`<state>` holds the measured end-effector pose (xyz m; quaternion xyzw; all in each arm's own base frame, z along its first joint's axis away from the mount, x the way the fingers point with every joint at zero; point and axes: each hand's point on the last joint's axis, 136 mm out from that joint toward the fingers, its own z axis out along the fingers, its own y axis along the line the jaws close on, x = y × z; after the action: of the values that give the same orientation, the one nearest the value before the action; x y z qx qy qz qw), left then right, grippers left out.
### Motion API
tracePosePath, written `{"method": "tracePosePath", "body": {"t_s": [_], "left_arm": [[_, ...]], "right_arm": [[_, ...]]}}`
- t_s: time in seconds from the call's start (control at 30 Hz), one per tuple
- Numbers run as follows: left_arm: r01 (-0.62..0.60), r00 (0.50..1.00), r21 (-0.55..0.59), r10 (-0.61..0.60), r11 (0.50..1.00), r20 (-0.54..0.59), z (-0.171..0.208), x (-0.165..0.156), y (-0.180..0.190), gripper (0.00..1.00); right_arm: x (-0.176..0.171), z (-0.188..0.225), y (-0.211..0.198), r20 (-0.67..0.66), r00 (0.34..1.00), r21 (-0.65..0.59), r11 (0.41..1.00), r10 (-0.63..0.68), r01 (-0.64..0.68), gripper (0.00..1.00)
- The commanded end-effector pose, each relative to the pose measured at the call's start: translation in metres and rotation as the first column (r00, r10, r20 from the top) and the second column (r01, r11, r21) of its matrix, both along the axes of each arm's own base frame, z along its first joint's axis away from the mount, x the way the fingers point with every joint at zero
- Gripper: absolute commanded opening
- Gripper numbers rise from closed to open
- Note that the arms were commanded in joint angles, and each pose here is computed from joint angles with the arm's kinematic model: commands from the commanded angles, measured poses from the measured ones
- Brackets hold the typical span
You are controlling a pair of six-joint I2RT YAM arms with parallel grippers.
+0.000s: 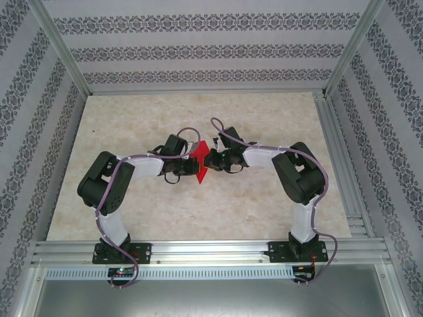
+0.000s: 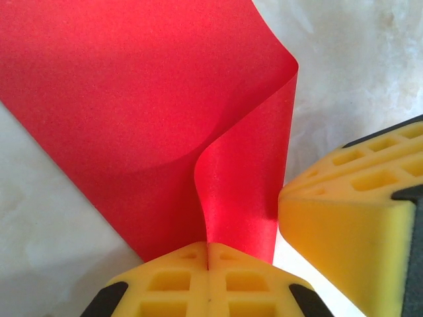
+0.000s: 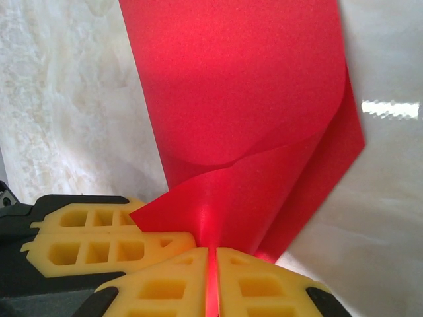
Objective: Fold a paper plane with a square sheet of paper (pick it up from the middle)
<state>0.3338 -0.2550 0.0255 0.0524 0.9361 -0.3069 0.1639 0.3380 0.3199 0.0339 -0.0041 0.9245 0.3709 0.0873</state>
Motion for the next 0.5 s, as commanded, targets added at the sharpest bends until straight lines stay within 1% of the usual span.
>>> {"method": "tracePosePath", "body": {"t_s": [0.0,0.47], "left_arm": [[0.013,1.0,-0.005,-0.013,1.0,0.013,0.003,0.008,-0.002,0.06],[0.009,1.0,0.007,-0.009,1.0,0.006,-0.001,0.009,-0.001,0.06]], "right_arm": [[0.003,0.004,0.011,0.018,0.999,0.023,0.999,0.026,-0.027,0.12],[0.001,-0.016,-0.003,-0.016,1.0,-0.06,0.998,-0.001,0.0,0.12]]}}
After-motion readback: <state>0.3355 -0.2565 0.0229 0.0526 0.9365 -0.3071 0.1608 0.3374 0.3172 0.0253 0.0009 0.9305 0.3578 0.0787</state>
